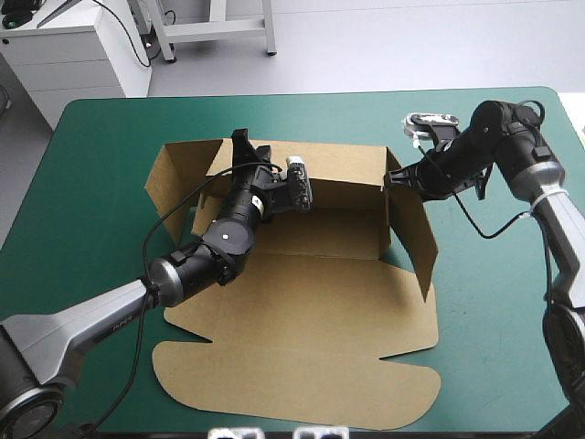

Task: Fold the box

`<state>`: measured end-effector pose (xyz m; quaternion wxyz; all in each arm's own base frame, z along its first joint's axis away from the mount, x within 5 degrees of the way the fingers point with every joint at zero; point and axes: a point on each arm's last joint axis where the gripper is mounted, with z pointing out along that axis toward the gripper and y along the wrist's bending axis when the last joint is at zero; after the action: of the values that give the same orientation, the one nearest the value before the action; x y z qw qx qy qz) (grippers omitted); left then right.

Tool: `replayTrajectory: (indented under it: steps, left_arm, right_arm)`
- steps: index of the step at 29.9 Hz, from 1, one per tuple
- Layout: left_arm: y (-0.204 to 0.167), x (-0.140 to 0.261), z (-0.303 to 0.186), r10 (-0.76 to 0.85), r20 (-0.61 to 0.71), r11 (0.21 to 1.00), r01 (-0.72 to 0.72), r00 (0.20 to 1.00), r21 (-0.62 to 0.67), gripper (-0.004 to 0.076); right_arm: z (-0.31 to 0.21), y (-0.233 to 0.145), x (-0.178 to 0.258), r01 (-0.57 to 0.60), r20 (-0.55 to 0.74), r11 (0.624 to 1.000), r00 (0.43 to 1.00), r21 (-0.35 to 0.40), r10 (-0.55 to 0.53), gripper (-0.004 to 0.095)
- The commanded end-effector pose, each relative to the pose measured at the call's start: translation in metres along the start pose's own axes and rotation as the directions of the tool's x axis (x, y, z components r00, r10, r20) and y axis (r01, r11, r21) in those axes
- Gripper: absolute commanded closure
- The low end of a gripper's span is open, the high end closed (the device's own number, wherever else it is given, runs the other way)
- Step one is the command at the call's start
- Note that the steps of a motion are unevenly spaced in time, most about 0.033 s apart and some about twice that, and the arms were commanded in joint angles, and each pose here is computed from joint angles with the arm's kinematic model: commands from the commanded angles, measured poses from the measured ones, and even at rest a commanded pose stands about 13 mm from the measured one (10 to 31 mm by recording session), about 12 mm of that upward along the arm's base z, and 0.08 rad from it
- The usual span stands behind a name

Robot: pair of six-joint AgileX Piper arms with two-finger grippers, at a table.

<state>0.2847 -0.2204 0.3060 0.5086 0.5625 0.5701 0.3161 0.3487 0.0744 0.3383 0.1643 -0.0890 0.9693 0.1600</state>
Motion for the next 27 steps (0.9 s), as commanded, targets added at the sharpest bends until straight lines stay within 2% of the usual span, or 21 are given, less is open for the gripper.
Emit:
replayTrajectory:
  steps: [1, 5, 10, 18, 21, 24, 27]
  left_arm:
    - [0.026, -0.002, -0.013, -0.059, 0.019, 0.996, 0.060, 0.998, -0.073, 0.0731]
    - [0.025, -0.001, -0.013, -0.049, 0.011, 0.996, 0.050, 0.999, -0.069, 0.0731]
    - [0.023, 0.000, -0.010, -0.014, 0.001, 0.998, 0.014, 1.000, -0.063, 0.0731]
    - [0.016, -0.002, -0.005, -0.004, -0.007, 0.999, 0.003, 1.000, -0.046, 0.0731]
    - [0.016, -0.001, -0.005, -0.004, -0.009, 0.999, 0.003, 1.000, -0.047, 0.0731]
    - [0.016, -0.002, -0.005, -0.004, -0.007, 0.999, 0.003, 1.000, -0.046, 0.0731]
    - [0.016, -0.002, -0.005, -0.001, -0.005, 0.999, 0.001, 1.000, -0.047, 0.0731]
  right_arm:
    - [-0.015, 0.018, 0.006, 0.065, 0.126, 0.998, 0.990, -0.023, -0.062, 0.0926]
    - [-0.013, 0.026, 0.016, 0.093, 0.198, 0.995, 0.977, -0.040, -0.083, 0.0926]
    - [-0.031, 0.033, 0.029, 0.168, 0.245, 0.985, 0.958, -0.044, -0.152, 0.0926]
    - [-0.039, 0.036, 0.033, 0.208, 0.293, 0.977, 0.938, -0.047, -0.185, 0.0926]
    - [-0.031, 0.036, 0.033, 0.201, 0.329, 0.976, 0.930, -0.080, -0.165, 0.0926]
    - [-0.019, 0.042, 0.036, 0.232, 0.358, 0.962, 0.919, -0.146, -0.168, 0.0925]
    - [-0.009, 0.049, 0.037, 0.241, 0.408, 0.956, 0.900, -0.166, -0.156, 0.0925]
